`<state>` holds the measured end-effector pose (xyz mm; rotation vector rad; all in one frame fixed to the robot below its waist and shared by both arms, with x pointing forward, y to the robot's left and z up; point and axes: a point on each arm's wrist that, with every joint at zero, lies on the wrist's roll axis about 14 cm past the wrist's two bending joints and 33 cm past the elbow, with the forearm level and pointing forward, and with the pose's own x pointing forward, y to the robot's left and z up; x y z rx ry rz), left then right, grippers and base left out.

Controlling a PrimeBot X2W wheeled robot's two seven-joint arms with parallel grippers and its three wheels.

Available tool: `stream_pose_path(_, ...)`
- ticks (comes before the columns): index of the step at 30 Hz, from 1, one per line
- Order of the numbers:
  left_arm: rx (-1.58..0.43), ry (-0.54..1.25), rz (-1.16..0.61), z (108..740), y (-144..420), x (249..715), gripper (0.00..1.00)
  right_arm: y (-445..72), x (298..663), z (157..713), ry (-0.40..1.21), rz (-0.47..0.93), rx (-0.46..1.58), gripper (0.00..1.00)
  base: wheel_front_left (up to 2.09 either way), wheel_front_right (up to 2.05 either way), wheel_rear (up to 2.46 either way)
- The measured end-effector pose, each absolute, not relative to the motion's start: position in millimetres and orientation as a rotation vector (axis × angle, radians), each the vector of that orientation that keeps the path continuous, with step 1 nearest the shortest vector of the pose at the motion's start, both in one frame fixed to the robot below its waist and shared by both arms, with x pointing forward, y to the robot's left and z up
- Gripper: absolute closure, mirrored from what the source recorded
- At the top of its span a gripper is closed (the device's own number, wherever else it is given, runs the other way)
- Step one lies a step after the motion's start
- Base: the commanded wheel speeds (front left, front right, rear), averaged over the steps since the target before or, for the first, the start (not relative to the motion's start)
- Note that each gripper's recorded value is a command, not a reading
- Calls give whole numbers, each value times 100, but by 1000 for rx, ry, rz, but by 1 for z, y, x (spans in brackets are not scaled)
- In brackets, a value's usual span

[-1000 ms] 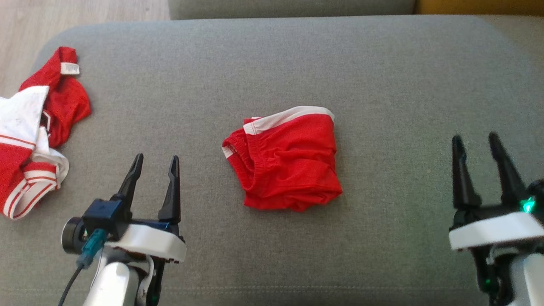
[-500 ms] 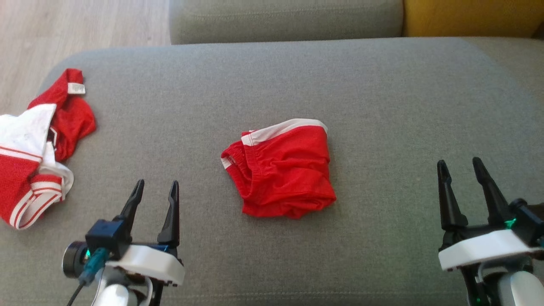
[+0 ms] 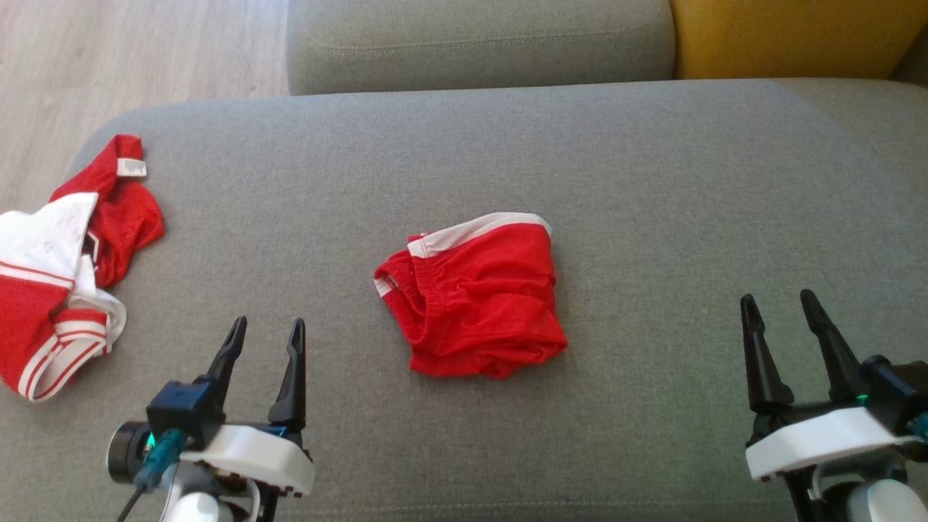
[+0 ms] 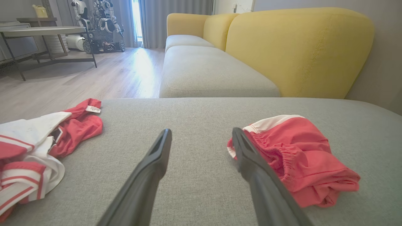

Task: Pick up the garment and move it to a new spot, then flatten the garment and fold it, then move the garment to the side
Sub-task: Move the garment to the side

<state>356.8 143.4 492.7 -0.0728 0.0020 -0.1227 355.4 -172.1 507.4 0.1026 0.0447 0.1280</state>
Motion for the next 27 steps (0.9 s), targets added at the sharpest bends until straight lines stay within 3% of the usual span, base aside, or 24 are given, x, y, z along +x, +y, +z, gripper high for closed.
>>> stream_pose_path(27, -76, 28, -99, 486, 148, 354, 0, -173, 356, 508, 49, 124, 97, 0, 0, 0, 0)
